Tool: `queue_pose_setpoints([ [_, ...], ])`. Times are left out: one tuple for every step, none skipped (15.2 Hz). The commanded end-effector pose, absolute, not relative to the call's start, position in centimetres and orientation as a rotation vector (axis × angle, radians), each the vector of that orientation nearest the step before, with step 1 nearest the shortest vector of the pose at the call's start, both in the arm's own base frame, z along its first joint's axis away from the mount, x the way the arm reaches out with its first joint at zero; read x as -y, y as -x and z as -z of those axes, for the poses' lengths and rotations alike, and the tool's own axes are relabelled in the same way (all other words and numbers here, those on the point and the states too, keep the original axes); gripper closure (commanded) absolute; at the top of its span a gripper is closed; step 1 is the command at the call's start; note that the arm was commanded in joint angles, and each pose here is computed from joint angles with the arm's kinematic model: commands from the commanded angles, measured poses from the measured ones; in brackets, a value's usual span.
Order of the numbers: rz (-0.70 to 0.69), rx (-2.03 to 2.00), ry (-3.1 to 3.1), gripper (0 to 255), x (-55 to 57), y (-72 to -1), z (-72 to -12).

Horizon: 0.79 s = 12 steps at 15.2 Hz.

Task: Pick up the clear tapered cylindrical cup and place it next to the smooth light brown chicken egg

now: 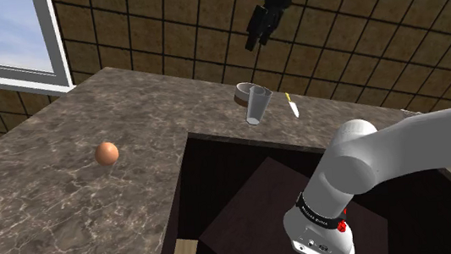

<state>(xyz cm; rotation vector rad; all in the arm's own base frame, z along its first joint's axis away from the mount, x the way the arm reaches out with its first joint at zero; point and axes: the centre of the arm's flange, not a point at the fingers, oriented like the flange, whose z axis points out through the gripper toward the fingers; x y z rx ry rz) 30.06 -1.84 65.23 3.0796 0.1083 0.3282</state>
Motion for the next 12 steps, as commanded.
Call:
queue_pose_setpoints([
  [-0.328,-0.108,-3.08,0,1.8,-30.1,-65.2],
  [-0.326,-0.105,-3.076,0,2.7,-30.3,-64.3],
  [-0.323,-0.101,-3.072,0,3.5,-30.6,-63.4],
  [-0.321,-0.098,-3.067,0,4.4,-30.9,-62.5],
  [-0.319,-0.094,-3.063,0,5.2,-31.1,-61.6],
  [-0.316,-0.091,-3.059,0,6.1,-31.4,-60.7],
  [-0.314,-0.088,-3.055,0,6.9,-31.7,-59.8],
  [-0.311,-0.084,-3.051,0,7.8,-31.9,-58.9],
  [-0.309,-0.081,-3.047,0,8.7,-32.2,-58.0],
  [-0.307,-0.077,-3.043,0,9.6,-32.4,-57.1],
  [-0.304,-0.074,-3.039,0,10.4,-32.7,-56.2],
  [-0.302,-0.071,-3.035,0,11.3,-32.9,-55.3],
])
